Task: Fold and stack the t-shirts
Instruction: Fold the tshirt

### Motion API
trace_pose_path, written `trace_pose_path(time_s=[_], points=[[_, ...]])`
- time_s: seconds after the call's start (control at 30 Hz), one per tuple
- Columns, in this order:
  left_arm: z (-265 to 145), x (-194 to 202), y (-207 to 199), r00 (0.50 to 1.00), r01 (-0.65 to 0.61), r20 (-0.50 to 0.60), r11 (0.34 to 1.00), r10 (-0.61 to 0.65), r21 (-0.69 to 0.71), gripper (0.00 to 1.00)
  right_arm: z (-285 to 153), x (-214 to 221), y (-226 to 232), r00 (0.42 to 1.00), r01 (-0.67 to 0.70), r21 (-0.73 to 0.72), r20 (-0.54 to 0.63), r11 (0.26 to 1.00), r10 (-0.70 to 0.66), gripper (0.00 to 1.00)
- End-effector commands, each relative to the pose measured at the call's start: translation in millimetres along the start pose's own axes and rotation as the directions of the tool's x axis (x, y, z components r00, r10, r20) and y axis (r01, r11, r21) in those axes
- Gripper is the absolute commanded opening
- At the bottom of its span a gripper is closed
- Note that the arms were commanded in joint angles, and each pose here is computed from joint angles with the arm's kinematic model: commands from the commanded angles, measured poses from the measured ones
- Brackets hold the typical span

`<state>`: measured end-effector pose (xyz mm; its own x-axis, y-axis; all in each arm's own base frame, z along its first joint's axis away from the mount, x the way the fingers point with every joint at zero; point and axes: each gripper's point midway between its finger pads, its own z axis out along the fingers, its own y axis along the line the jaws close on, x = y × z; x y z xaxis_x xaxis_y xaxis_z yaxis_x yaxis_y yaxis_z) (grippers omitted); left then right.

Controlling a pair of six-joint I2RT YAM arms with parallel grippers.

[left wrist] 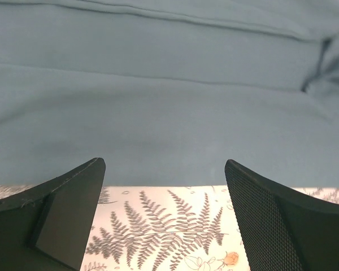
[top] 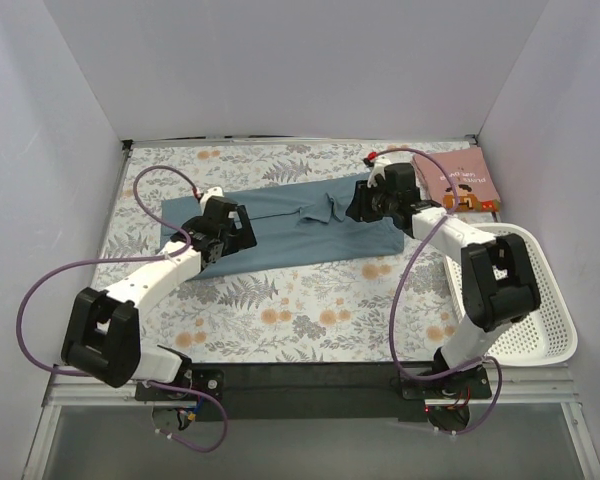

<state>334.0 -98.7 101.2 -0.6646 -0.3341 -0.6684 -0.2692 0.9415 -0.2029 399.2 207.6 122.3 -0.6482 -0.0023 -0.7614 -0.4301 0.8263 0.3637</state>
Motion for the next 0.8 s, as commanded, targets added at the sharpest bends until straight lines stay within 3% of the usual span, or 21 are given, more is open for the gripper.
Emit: trace_pose_path(time_s=[0.0,0.17,0.27,0.6,0.77], points=[[-0.1,-13.6,-35.7,0.993,-0.107,0.057,0.990,0.102,0.095,0.87,22.4,-13.2,-6.1,0.987,0.158,0.024,-0.002,0.987,-0.158,0.40],[10.8,-12.2,-39.4,0.988,-0.149,0.057,0.985,0.144,0.091,0.87,50.3,-10.2,-8.5,0.970,0.243,0.033,-0.034,0.970,-0.242,0.41],[20.1,-7.9,-22.4,0.980,-0.186,0.078,0.982,0.184,0.020,0.87,69.2,-1.1,-12.7,0.955,0.292,0.039,-0.071,0.956,-0.289,0.41],[33.9,10.7,-14.1,0.977,-0.202,0.066,0.979,0.201,0.017,0.87,90.9,18.0,-19.5,0.929,0.350,0.065,-0.150,0.935,-0.338,0.42],[35.6,6.9,-14.4,0.976,-0.203,0.083,0.979,0.202,0.009,0.87,92.3,22.5,-31.2,0.920,0.370,0.126,-0.188,0.920,-0.345,0.36]])
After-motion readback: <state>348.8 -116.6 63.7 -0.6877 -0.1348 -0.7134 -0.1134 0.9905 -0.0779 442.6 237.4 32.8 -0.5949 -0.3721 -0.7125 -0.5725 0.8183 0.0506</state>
